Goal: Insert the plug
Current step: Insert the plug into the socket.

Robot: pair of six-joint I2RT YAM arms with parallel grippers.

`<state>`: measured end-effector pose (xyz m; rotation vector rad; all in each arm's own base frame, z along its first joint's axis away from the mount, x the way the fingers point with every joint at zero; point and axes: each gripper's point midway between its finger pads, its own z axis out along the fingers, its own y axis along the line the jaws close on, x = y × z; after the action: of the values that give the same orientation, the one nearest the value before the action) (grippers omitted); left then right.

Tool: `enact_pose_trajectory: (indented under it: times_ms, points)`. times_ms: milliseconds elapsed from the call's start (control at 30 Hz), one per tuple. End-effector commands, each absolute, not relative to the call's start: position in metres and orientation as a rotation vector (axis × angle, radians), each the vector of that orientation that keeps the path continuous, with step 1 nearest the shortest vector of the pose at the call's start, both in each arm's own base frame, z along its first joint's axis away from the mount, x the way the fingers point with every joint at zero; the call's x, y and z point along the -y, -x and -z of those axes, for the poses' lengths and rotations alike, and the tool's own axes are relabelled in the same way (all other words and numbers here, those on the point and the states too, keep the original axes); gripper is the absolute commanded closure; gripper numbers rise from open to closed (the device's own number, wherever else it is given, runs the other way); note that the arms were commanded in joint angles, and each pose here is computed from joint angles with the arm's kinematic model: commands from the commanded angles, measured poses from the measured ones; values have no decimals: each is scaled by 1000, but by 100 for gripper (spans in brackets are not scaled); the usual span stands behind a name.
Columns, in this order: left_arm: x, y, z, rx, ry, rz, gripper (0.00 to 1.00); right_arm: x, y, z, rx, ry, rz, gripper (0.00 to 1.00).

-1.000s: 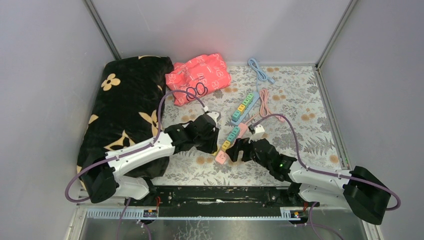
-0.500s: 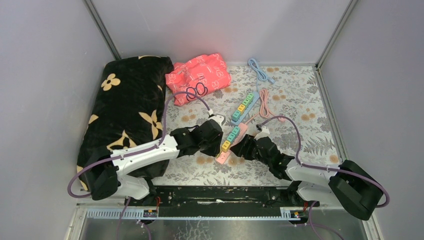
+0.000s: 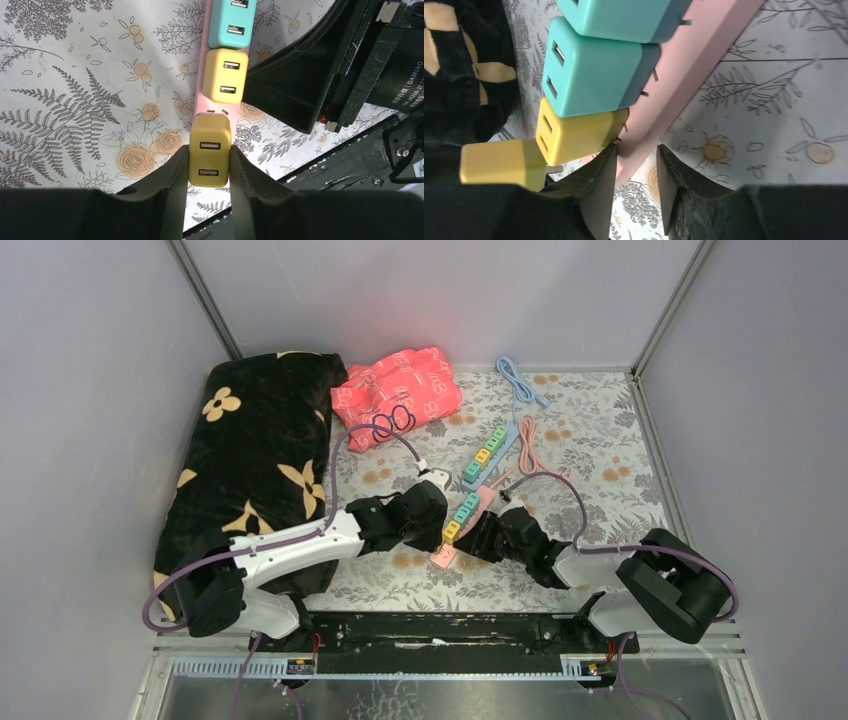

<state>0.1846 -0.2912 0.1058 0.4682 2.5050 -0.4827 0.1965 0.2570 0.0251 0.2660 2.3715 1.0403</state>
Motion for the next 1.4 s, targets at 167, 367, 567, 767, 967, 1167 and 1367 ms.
enact_pose_trajectory:
  times_ms: [167,367,567,767,967,1167,1367]
  points:
    - [298,-193,-100,-2468,-426,482,100,-272,-203,-33,-2385,-294,-1103,64]
    - [297,-197,-97,-2459,-425,463,100,-271,-202,-30,-2400,-303,-1093,65]
    - [299,-197,-91,-2459,-413,477,100,-274,-200,-26,-2417,-301,-1107,66]
    - [297,-197,-81,-2463,-416,452,100,-274,-200,-26,-2420,-302,-1109,65]
    - [297,-196,-74,-2460,-427,416,100,-275,-199,-24,-2428,-302,-1116,66]
    - [298,-197,-77,-2426,-425,394,100,-277,-198,-24,-2433,-294,-1122,65]
    - [300,-199,-92,-2357,-416,414,100,-277,-198,-24,-2432,-295,-1127,66]
